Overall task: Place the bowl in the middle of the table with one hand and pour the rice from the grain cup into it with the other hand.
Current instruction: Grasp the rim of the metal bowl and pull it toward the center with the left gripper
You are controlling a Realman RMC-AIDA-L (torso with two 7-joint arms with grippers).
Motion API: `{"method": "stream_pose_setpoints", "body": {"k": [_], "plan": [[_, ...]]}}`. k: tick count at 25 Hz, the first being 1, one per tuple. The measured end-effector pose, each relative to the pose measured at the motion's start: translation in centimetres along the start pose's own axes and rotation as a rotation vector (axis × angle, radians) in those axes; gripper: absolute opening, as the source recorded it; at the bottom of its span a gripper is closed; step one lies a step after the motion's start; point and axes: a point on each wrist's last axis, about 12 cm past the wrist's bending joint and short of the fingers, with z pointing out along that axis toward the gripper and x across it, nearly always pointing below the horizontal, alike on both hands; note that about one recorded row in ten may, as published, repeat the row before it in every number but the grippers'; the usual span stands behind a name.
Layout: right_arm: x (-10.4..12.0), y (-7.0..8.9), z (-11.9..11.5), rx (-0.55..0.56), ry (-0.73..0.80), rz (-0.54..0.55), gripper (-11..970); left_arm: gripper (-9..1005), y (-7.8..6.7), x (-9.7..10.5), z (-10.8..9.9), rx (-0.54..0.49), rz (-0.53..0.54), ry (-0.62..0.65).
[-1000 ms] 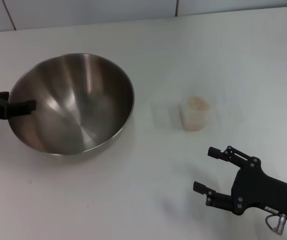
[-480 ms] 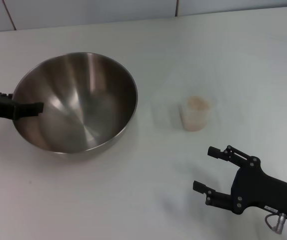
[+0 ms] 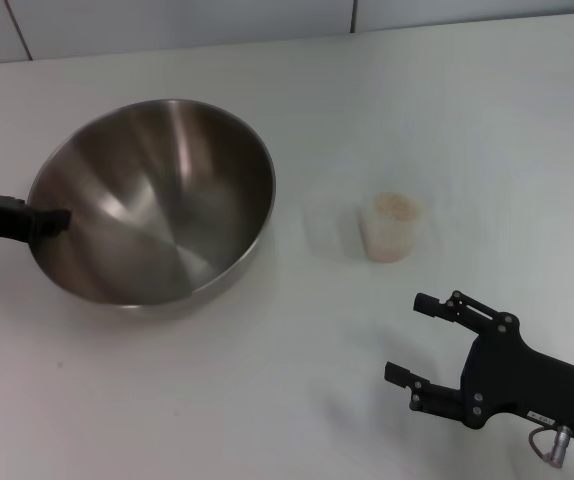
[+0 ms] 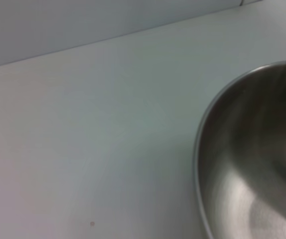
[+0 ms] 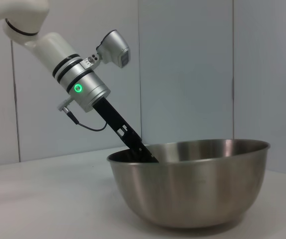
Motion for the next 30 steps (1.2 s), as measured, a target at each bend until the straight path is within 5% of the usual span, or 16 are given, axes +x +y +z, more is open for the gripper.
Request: {"method": "stream_pose_setpoints", "body": {"k": [19,30], "plan": [[-0.2,-0.2,0.4,-0.012,-0.004,-0.008,826,46,0.4,-1.9,-0.5,0.080,-0.050,0.009],[-0.3,-0.4,0.6,-0.022,-0.005,-0.014,827,44,0.5,-4.0,-1.1,0.142,-0.049,-0.009]]}}
